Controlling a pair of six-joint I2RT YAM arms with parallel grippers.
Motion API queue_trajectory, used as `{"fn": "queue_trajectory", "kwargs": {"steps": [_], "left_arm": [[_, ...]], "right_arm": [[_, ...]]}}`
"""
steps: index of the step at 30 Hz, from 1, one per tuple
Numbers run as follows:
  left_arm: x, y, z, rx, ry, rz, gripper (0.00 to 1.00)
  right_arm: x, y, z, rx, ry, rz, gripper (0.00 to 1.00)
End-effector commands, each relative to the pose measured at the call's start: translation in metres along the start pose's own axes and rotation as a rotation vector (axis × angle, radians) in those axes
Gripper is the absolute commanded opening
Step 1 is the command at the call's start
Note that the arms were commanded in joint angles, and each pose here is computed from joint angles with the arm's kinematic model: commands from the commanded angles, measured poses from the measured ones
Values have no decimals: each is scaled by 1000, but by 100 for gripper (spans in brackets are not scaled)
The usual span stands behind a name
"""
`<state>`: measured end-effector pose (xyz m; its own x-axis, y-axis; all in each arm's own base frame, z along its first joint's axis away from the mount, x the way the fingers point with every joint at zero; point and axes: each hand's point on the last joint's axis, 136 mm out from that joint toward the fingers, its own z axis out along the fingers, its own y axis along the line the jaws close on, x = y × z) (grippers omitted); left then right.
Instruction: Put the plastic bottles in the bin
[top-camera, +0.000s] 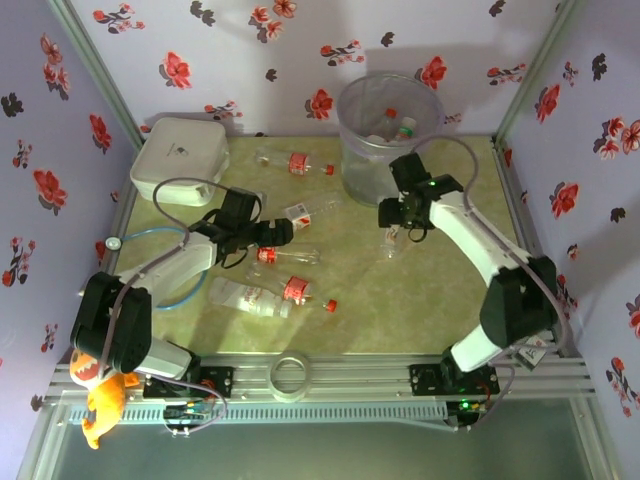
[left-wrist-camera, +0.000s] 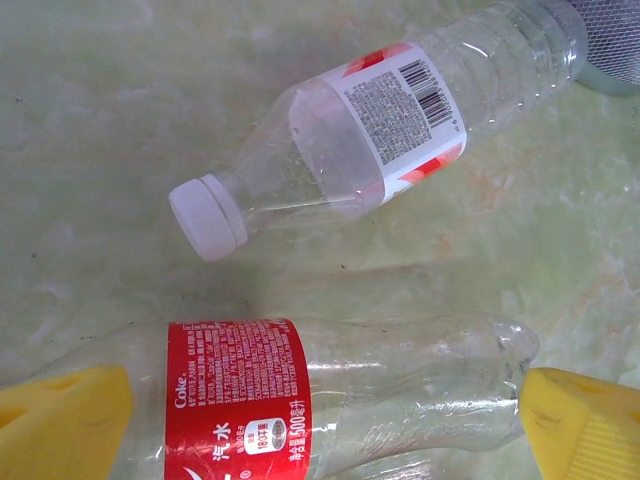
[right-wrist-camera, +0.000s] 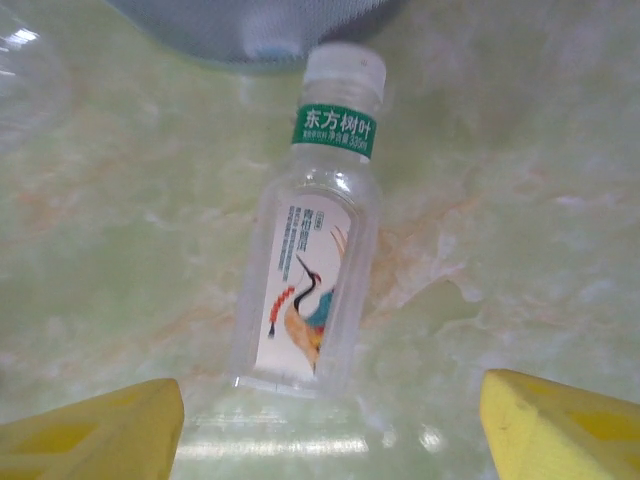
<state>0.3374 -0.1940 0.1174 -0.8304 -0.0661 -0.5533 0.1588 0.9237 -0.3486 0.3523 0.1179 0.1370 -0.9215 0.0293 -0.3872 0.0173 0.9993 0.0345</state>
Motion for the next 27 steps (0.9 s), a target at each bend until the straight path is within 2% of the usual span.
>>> {"fn": "queue_trajectory", "kwargs": {"steps": [1, 7, 15, 23, 27], "left_arm": [[-6, 2, -6, -12, -24, 11, 100], [-4, 4, -7, -20, -23, 8, 100], [-3, 5, -5, -20, -18, 12, 100], [-3, 5, -4, -23, -18, 7, 100], [-4, 5, -2, -22, -16, 8, 100]], "right_arm": [[-15, 10, 36, -32, -27, 68, 79], [-13, 3, 84, 55, 9, 129, 84], [7, -2, 121, 69, 52, 174, 76], [8, -7, 100, 76, 26, 171, 57], [10, -9, 72, 71, 14, 155, 54]]}}
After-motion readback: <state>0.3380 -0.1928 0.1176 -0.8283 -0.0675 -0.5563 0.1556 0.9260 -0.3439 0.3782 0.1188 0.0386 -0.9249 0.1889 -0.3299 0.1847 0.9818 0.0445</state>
